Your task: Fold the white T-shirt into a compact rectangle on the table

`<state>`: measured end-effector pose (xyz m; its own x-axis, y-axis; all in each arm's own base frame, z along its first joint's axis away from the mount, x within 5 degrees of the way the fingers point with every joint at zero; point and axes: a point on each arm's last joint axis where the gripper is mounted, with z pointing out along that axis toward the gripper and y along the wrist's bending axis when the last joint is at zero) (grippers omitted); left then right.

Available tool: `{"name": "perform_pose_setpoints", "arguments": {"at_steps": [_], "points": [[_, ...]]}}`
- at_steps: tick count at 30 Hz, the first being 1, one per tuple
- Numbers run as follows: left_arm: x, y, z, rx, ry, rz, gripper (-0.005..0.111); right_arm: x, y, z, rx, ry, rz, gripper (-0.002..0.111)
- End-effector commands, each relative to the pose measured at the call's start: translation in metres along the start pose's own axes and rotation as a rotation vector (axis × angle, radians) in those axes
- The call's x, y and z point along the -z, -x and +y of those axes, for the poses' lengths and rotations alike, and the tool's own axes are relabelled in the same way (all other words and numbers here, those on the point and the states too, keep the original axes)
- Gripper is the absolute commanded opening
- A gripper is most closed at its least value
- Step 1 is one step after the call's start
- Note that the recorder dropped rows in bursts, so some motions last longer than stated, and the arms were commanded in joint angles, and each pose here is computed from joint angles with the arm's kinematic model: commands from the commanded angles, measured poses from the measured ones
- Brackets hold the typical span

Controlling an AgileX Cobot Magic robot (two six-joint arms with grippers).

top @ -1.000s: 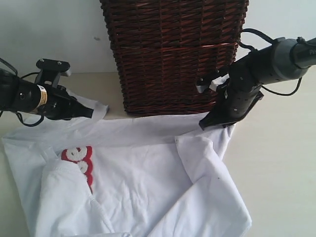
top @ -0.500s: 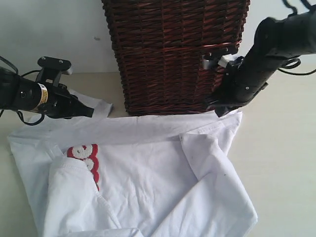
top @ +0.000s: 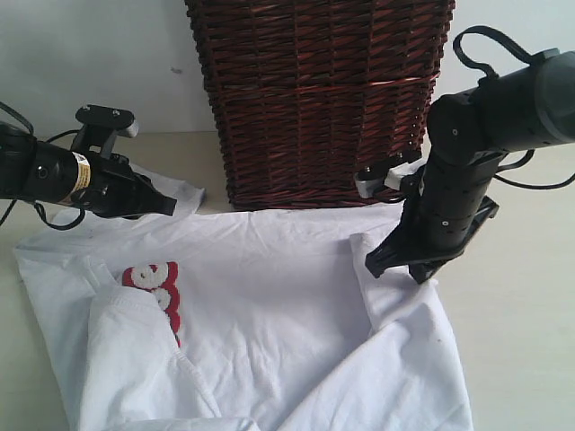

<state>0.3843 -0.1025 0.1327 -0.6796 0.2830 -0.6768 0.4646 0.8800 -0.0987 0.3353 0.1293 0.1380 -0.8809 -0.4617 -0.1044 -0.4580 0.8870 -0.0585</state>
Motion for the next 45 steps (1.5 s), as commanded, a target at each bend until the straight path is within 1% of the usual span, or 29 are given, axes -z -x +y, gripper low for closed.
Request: {"name": "perform_pose_setpoints", "arguments": {"at_steps": [1,9,13,15,16,17,18,19,20,21,22,23,24,25,27,28,29,30,31,32,40,45], "points": [[0.001,0.003,0.002,0.003,0.003,-0.011,0.017,0.016,-0.006,0.001,0.008,0.005,0.015,0.0],[0.001,0.003,0.002,-0.001,0.003,-0.011,0.017,0.03,-0.034,0.003,-0.032,0.005,0.111,0.0],[0.001,0.003,0.002,-0.001,0.003,-0.011,0.017,0.047,-0.046,0.003,-0.051,-0.005,0.075,0.0],[0.001,0.003,0.002,-0.001,0.003,-0.011,0.017,0.053,-0.045,0.002,-0.052,-0.007,0.033,0.0],[0.001,0.003,0.001,-0.001,-0.009,-0.011,0.017,0.053,-0.039,0.004,-0.073,0.016,-0.032,0.003],[0.001,0.003,0.0,-0.001,-0.015,-0.01,0.017,0.051,-0.036,0.007,-0.072,0.045,-0.051,0.008],[0.001,0.003,0.0,-0.001,-0.02,-0.01,0.017,0.044,-0.034,0.013,-0.053,0.116,-0.046,0.023],[0.001,0.003,-0.001,-0.001,-0.024,-0.01,0.017,0.038,-0.033,0.018,-0.059,0.16,-0.028,0.032],[0.001,0.003,-0.001,-0.001,-0.03,-0.01,0.017,0.028,-0.032,0.021,-0.065,0.193,0.004,0.045],[0.001,0.003,-0.002,-0.001,-0.034,-0.01,0.017,0.021,-0.032,0.021,-0.066,0.19,0.024,0.05],[0.001,0.003,-0.002,-0.001,-0.034,-0.01,0.017,0.01,-0.033,0.018,-0.081,0.155,0.065,0.052],[0.001,0.003,-0.002,-0.001,-0.034,-0.01,0.017,0.001,-0.035,0.013,-0.097,0.095,0.098,0.051],[0.001,0.003,-0.002,-0.001,-0.034,-0.01,0.017,-0.002,-0.035,0.01,-0.102,0.06,0.111,0.051],[0.001,0.003,-0.002,-0.001,-0.034,-0.01,0.017,-0.007,-0.036,0.005,-0.139,0.003,0.13,0.051],[0.001,0.003,-0.002,-0.001,-0.034,-0.01,0.017,-0.007,-0.036,0.002,-0.143,-0.03,0.128,0.05],[0.001,0.003,-0.002,-0.001,-0.034,-0.01,0.017,-0.007,-0.036,0.002,-0.137,-0.029,0.128,0.047],[0.001,0.003,-0.002,-0.001,-0.032,-0.01,0.017,-0.007,-0.036,0.002,-0.108,-0.026,0.129,0.036],[0.001,0.003,-0.001,-0.001,-0.03,-0.01,0.017,-0.007,-0.036,0.003,-0.097,-0.022,0.129,0.026],[0.001,0.003,-0.001,-0.001,-0.026,-0.01,0.017,-0.007,-0.037,0.003,-0.077,-0.022,0.14,0.006],[0.001,0.003,-0.001,-0.001,-0.026,-0.01,0.017,-0.007,-0.038,0.003,-0.064,-0.021,0.147,0.0],[0.001,0.003,-0.001,-0.001,-0.026,-0.01,0.017,-0.003,-0.043,0.002,-0.046,-0.03,0.195,0.0],[0.001,0.003,-0.001,-0.001,-0.024,-0.01,0.017,0.023,-0.049,-0.007,-0.123,-0.128,0.196,0.0]]}}
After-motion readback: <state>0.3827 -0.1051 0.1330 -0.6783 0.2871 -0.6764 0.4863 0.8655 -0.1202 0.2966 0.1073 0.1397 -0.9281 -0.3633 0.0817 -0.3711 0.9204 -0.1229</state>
